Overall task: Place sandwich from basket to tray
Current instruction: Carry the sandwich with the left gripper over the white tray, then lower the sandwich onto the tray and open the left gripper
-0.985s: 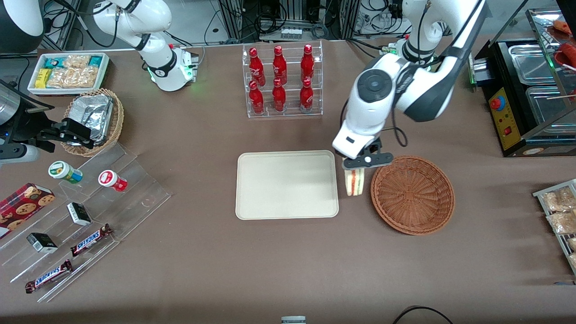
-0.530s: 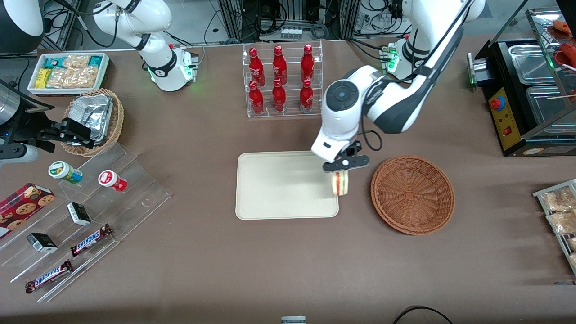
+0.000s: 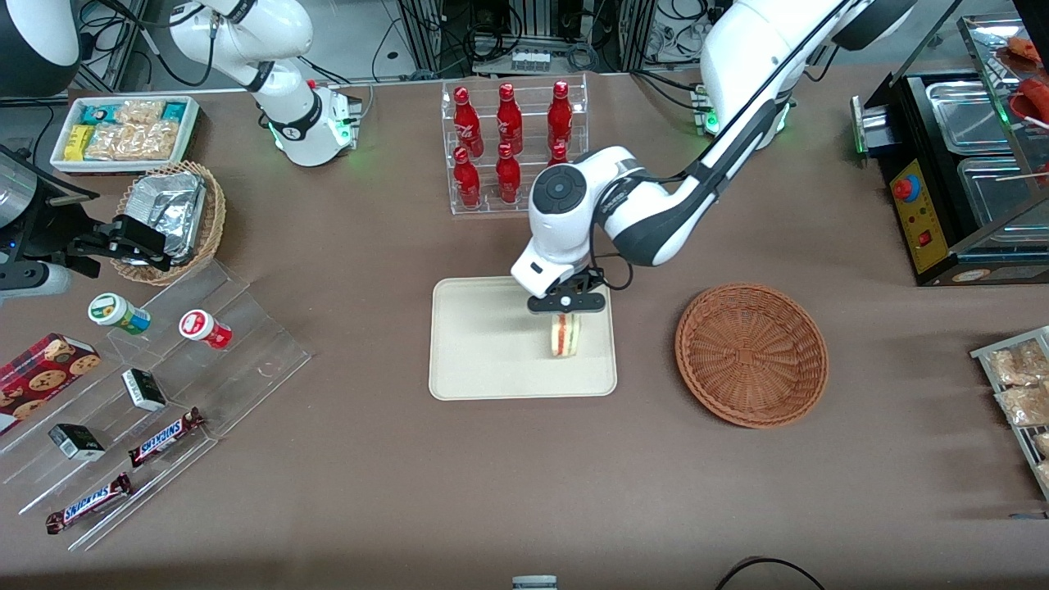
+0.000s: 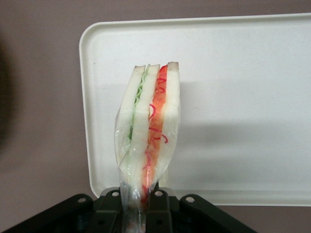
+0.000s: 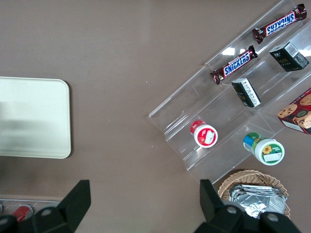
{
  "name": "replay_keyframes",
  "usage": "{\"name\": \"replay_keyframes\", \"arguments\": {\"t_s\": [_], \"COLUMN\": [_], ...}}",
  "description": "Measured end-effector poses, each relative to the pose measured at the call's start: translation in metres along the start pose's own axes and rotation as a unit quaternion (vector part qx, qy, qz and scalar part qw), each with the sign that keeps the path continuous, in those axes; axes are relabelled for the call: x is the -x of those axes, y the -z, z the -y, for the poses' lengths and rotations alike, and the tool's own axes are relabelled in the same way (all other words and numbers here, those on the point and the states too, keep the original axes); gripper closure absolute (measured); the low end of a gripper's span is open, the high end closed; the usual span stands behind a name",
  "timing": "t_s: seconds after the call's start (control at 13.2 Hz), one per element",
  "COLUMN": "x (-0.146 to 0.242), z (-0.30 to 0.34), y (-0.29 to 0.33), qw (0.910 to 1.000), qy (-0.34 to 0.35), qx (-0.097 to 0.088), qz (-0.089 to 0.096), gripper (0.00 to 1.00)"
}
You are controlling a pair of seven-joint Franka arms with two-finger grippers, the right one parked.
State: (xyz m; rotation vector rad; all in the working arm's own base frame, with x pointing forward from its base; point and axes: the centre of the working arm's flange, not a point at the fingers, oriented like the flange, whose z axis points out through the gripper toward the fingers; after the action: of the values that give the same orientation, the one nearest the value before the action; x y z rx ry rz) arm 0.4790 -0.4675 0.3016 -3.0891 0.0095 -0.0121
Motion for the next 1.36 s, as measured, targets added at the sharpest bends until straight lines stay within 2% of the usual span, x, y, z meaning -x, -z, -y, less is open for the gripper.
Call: {"name": "replay_keyframes", "arguments": {"t_s": [0.3, 0.76, 0.98, 1.14, 1.29, 1.36], "x": [-0.003, -0.006, -0.006, -0.005, -0.005, -0.005], "z": [0.0, -0.006, -0.016, -0.022, -0.024, -0.024], "y": [-0.013, -0.036, -0.058, -0.07, -0.068, -0.068], "qw": [0.9998, 0.9998, 0.9998, 0.9993, 0.9991, 0.9991], "qy": [-0.012, -0.007, 0.015, 0.024, 0.026, 0.026], "qx": [-0.011, -0.015, -0.008, -0.011, -0.01, -0.011], "qz": [-0.007, 0.004, -0.014, -0.027, -0.031, -0.032], "gripper": [0.85, 0.85, 0.85, 0.85, 0.85, 0.8]}}
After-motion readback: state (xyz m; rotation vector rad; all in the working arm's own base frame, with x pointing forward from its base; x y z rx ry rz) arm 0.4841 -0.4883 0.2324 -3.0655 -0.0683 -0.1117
